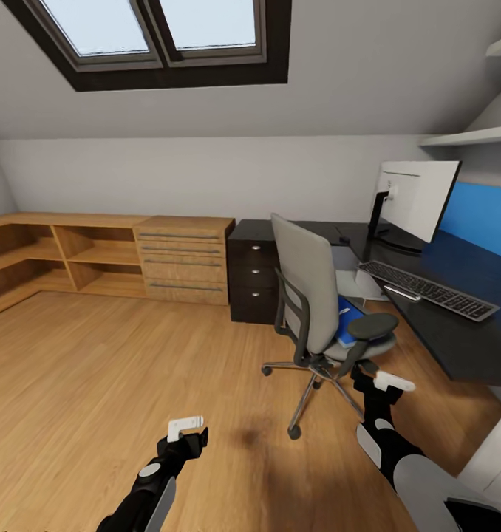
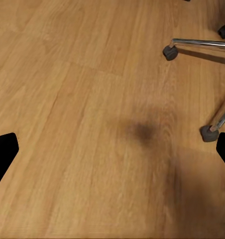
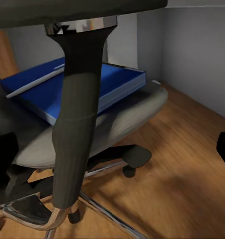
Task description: In the bedroom, organize the workspace by keeping the computer under the desk, ensuring the monitor is on the desk, placing the keyboard on the desk next to the monitor, placing the mouse on the desk next to the keyboard, moving the folder from the swivel chair onto the desk next to the mouse, stacking the notebook on top of the folder with the pen on top of the notebook, and positioning the swivel chair next to the desk.
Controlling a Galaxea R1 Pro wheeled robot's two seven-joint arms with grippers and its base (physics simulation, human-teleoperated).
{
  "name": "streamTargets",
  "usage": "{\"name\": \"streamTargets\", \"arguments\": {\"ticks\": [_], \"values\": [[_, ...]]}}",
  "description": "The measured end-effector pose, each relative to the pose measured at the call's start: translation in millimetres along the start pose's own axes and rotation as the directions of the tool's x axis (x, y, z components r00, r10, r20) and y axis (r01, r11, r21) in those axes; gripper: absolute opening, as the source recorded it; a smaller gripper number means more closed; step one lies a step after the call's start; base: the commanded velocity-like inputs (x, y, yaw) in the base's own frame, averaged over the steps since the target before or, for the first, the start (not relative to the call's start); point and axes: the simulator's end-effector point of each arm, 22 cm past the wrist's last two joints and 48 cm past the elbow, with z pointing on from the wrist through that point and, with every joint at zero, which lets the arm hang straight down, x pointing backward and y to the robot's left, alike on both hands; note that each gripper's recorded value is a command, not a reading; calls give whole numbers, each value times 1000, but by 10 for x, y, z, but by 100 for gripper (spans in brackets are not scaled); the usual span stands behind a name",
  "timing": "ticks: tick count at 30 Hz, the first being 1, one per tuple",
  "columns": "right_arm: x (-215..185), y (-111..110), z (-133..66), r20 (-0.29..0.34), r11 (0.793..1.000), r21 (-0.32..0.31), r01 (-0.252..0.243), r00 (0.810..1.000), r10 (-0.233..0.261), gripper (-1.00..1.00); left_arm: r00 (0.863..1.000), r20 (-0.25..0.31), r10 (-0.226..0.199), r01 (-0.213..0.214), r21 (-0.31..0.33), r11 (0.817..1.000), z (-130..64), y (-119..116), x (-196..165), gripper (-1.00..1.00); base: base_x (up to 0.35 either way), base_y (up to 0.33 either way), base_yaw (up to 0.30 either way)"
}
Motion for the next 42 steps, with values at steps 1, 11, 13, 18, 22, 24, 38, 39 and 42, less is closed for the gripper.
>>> {"name": "streamTargets", "arguments": {"ticks": [1,11,13,18,22,24,38,39,42], "values": [[-1,-1,1,0,1000,0,0,1000,0,100,1000,-3,1,-1,0,1000,1,3,17,100,59,-76,24],[1,-11,2,0,1000,4,1,1000,-1,100,1000,-11,2,-2,-2,1000,5,11,51,100,73,-112,9],[2,-13,3,0,1000,4,1,1000,-1,100,1000,-11,2,-2,-2,1000,5,11,53,100,23,-35,2],[8,-12,0,-1,1000,4,2,1000,-2,100,1000,-12,2,-2,-2,1000,6,12,56,100,10,-15,1],[8,-18,1,-1,1000,5,2,1000,-2,100,1000,-12,2,-2,-2,1000,6,12,57,100,3,-23,0],[7,-19,2,-1,1000,5,2,1000,-2,100,1000,-12,2,-2,-2,1000,6,12,57,100,2,-65,0],[14,-11,-2,-2,1000,4,2,1000,-2,100,1000,-12,2,-2,-4,1000,6,24,56,100,0,-55,0],[13,-11,-2,-2,1000,4,2,1000,-2,100,1000,-12,3,-3,-4,1000,6,24,56,100,0,-217,0],[13,-10,-2,-2,1000,3,2,1000,-2,100,1000,-12,2,-2,-4,1000,6,26,56,100,0,-154,0]]}}
